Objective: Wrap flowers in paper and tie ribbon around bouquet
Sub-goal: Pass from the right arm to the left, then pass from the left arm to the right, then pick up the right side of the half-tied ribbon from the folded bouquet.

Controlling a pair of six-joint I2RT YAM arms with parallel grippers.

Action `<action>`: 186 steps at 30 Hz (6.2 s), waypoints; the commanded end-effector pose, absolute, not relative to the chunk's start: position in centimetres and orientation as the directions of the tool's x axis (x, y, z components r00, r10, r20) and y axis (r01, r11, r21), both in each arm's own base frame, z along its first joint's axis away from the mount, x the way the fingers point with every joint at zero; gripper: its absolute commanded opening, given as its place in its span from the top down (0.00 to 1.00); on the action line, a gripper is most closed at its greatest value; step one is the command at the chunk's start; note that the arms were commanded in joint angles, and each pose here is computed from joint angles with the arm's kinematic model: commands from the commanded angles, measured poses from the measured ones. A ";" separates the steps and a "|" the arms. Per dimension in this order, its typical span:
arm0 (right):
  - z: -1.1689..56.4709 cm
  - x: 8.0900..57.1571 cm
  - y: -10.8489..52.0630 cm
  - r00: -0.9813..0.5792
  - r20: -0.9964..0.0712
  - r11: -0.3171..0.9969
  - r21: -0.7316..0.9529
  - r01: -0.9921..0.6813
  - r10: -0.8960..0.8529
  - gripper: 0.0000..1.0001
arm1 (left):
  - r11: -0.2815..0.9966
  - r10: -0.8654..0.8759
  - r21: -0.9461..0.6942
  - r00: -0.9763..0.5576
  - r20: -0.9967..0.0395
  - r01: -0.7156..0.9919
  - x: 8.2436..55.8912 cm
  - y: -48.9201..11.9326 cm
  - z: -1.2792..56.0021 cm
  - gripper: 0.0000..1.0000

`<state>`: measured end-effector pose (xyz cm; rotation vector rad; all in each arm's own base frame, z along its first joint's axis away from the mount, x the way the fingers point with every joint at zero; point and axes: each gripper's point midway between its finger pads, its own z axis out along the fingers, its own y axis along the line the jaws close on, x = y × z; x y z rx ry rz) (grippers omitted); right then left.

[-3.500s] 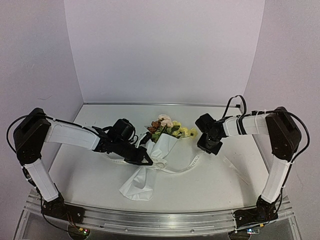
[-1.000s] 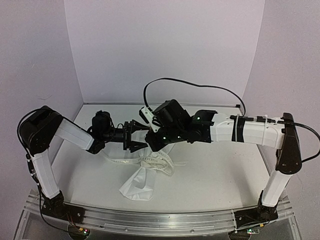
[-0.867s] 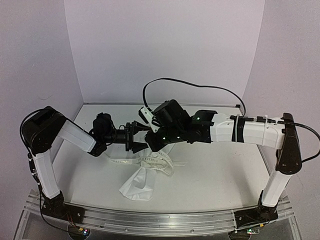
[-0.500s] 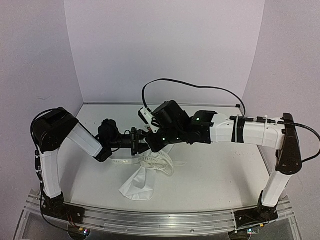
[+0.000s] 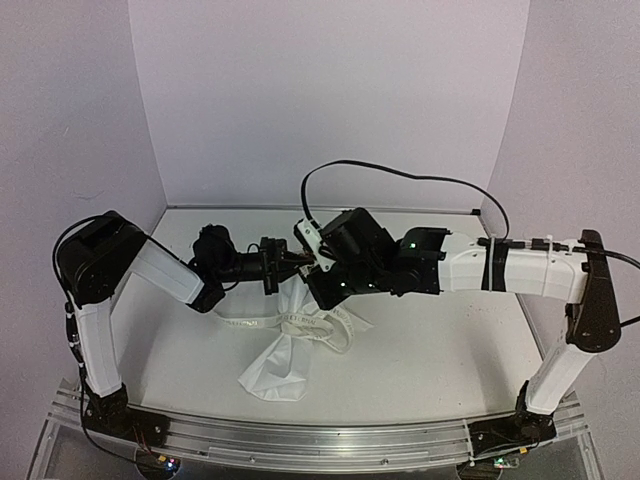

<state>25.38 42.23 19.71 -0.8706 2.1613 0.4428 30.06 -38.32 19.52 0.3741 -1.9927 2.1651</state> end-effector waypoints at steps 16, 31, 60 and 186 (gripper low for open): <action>17.7 27.5 42.7 -0.581 -0.728 0.760 0.129 -0.637 -0.364 1.00 | 0.388 -0.399 -0.850 -0.767 -0.503 0.355 30.7 -28.2 24.6 0.99; 14.6 29.2 41.2 -0.681 -0.676 0.818 0.201 -0.539 -0.282 0.53 | 0.727 -0.294 -0.622 -0.688 -0.664 0.290 31.7 -28.4 20.2 1.00; 12.5 29.3 44.3 -0.645 -0.667 0.744 0.199 -0.638 -0.374 0.34 | 0.636 -0.154 -0.524 -0.572 -0.806 0.567 29.5 -29.9 26.1 1.00; 12.0 32.0 43.1 -0.828 -0.529 0.754 0.462 -0.467 -0.189 1.00 | 0.730 -0.002 -0.645 -0.944 -0.330 0.224 23.1 -31.7 9.0 0.40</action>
